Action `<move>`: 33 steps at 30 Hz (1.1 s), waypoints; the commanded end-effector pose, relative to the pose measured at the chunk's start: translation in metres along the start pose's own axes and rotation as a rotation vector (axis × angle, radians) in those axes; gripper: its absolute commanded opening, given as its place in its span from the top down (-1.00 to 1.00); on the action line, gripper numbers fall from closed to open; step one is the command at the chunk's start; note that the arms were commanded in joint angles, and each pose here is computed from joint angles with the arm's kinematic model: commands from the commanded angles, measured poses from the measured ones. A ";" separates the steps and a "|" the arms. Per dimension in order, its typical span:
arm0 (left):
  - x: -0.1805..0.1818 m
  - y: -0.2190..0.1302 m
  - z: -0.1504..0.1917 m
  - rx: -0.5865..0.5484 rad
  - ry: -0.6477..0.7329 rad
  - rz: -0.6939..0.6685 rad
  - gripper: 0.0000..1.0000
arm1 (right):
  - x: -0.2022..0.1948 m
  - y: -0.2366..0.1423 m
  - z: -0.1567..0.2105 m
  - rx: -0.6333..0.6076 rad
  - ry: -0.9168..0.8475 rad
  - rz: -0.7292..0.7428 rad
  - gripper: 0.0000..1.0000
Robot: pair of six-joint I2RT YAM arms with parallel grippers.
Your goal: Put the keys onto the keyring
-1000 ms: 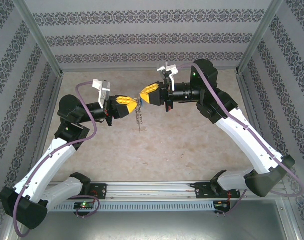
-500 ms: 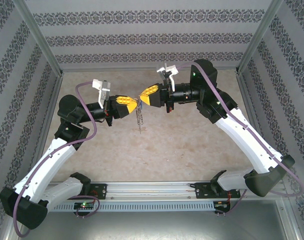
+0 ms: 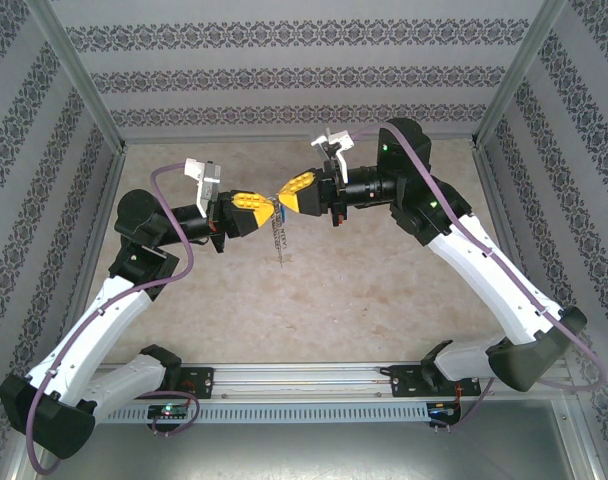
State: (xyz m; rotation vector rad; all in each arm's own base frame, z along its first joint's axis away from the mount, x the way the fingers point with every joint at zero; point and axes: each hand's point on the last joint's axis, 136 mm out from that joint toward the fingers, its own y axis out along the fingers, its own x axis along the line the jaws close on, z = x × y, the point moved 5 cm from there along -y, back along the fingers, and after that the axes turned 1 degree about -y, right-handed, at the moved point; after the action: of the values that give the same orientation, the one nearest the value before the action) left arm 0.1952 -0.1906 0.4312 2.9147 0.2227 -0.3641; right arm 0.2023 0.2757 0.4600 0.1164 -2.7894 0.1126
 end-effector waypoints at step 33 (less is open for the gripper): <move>-0.015 0.001 -0.010 0.025 0.071 0.017 1.00 | 0.025 0.014 -0.001 0.064 -0.073 -0.076 1.00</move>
State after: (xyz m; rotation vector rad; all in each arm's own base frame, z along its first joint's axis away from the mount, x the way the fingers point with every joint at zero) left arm 0.1867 -0.1903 0.4321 2.9657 0.2055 -0.3334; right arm 0.1903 0.2812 0.4625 0.1513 -2.8202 0.1817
